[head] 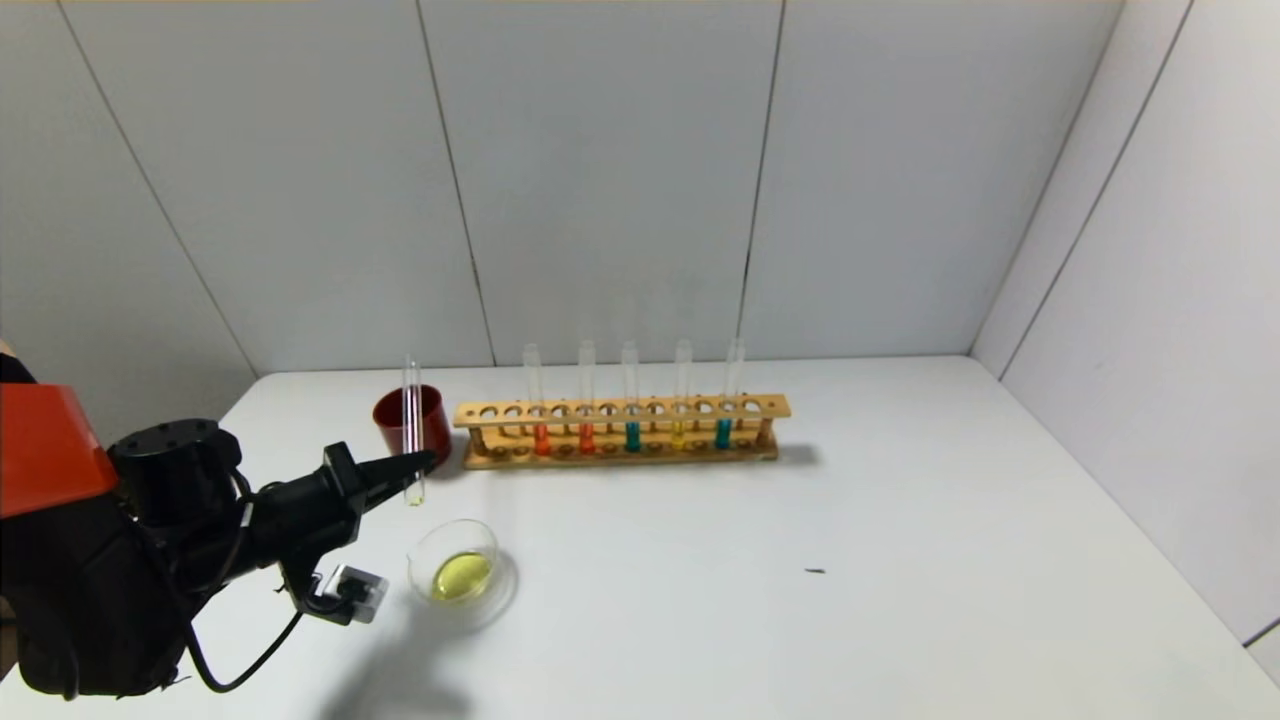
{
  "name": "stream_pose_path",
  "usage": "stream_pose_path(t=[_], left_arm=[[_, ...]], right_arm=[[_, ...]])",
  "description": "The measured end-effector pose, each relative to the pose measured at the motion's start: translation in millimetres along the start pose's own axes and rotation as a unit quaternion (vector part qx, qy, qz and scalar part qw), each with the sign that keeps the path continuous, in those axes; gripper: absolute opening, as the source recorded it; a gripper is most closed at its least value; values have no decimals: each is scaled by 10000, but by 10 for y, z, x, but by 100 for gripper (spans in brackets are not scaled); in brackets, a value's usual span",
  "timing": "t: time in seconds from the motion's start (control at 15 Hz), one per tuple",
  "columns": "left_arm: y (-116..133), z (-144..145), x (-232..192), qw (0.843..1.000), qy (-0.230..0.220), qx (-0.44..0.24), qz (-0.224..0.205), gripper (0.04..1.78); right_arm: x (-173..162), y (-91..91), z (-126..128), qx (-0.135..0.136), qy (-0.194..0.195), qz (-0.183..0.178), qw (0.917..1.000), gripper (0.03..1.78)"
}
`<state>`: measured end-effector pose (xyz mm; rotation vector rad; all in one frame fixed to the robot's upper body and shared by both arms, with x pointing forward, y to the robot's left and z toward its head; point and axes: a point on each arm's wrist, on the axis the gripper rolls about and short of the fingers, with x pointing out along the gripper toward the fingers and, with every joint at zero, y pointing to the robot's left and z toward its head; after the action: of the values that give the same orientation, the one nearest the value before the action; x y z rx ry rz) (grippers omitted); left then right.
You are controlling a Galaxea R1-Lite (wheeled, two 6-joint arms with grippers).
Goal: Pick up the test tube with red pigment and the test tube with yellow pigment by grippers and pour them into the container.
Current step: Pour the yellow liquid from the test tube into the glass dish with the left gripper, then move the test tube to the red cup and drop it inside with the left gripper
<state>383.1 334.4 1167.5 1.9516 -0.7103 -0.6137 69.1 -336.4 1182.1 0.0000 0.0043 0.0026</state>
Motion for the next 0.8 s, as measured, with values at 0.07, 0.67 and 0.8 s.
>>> stream_pose_path(t=[0.07, 0.67, 0.8], left_arm=[[81, -6, -33, 9997, 179, -149, -27, 32], [1099, 396, 106, 8925, 2873, -3414, 661, 32], [1180, 435, 98, 8532, 3018, -4184, 772, 32]], right_arm=[[0, 0, 0, 0, 2, -2, 10000, 175], [0, 0, 0, 0, 0, 0, 10000, 175], [0, 0, 0, 0, 0, 0, 10000, 175]])
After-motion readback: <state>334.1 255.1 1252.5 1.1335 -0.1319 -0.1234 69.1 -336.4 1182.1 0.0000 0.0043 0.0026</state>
